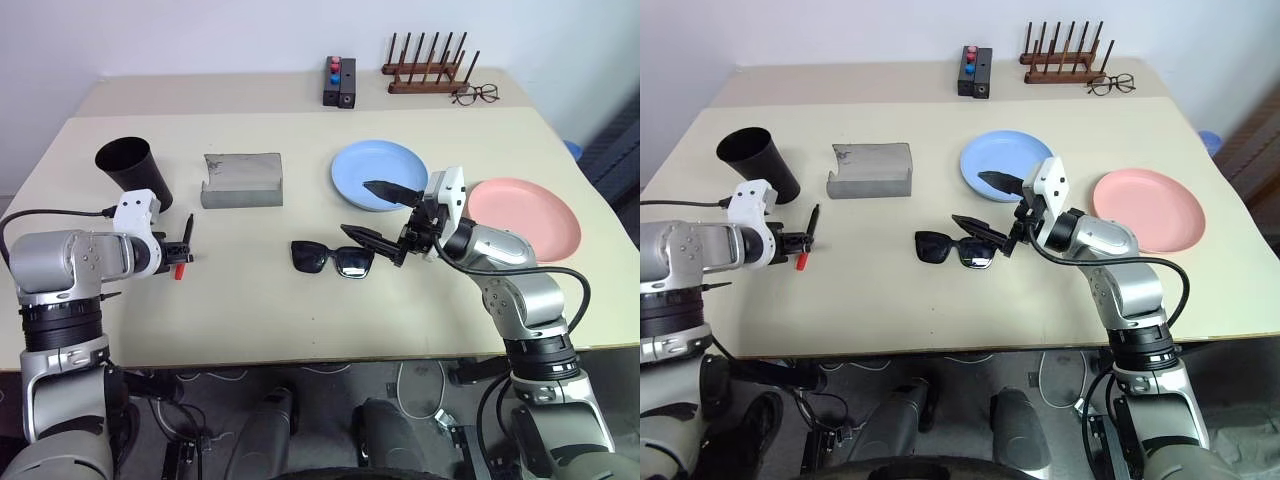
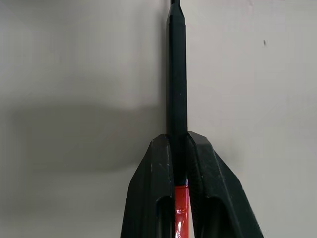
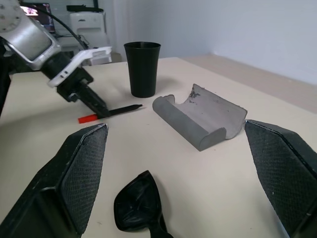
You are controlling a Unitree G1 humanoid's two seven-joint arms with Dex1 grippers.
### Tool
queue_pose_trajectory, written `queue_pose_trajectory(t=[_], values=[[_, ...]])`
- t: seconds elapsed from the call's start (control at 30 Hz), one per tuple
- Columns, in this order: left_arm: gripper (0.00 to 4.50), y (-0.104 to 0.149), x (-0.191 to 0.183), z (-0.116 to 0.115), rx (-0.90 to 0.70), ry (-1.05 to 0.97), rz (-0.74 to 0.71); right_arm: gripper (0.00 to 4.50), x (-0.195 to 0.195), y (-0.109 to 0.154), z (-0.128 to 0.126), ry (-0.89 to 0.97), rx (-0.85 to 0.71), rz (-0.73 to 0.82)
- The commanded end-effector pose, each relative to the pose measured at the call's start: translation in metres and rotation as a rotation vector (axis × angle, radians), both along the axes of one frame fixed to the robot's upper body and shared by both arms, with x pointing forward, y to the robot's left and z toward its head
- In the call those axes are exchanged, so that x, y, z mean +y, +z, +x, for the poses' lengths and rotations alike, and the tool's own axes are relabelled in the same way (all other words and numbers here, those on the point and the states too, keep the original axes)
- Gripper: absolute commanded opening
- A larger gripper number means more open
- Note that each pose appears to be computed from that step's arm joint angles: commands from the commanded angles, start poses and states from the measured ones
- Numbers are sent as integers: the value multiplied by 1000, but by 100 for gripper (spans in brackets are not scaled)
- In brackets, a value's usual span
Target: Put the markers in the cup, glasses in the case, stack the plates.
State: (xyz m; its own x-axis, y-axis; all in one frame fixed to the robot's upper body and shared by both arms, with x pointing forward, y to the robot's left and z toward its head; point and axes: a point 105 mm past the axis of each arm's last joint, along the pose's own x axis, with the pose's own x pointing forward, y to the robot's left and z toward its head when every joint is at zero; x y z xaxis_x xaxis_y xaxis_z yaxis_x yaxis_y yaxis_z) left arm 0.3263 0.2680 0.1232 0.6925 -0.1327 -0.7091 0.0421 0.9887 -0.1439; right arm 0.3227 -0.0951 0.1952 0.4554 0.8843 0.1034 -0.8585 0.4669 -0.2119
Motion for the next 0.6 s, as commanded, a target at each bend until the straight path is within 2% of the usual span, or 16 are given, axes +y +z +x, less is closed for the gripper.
queue_pose_trajectory(t=[0.03, 0.17, 0.33, 0.5, 0.53, 0.6], values=[[1, 23, 15, -15, -33, -8, 62, 450, 0, 11, -4, 6, -55, 11], [1, 32, 26, -36, -20, -60, 97, 450, -2, 11, 0, 5, -56, 7], [1, 19, 38, -64, 61, -65, 90, 450, 1, 11, 1, 20, -59, 3], [1, 4, 50, -74, 98, 3, 118, 450, 6, 9, 0, 39, -54, 0], [83, 3, 51, -74, 96, 15, 114, 450, 7, 8, 0, 43, -52, -1], [159, 5, 51, -71, 84, 23, 108, 450, 8, 8, -1, 48, -50, -3]])
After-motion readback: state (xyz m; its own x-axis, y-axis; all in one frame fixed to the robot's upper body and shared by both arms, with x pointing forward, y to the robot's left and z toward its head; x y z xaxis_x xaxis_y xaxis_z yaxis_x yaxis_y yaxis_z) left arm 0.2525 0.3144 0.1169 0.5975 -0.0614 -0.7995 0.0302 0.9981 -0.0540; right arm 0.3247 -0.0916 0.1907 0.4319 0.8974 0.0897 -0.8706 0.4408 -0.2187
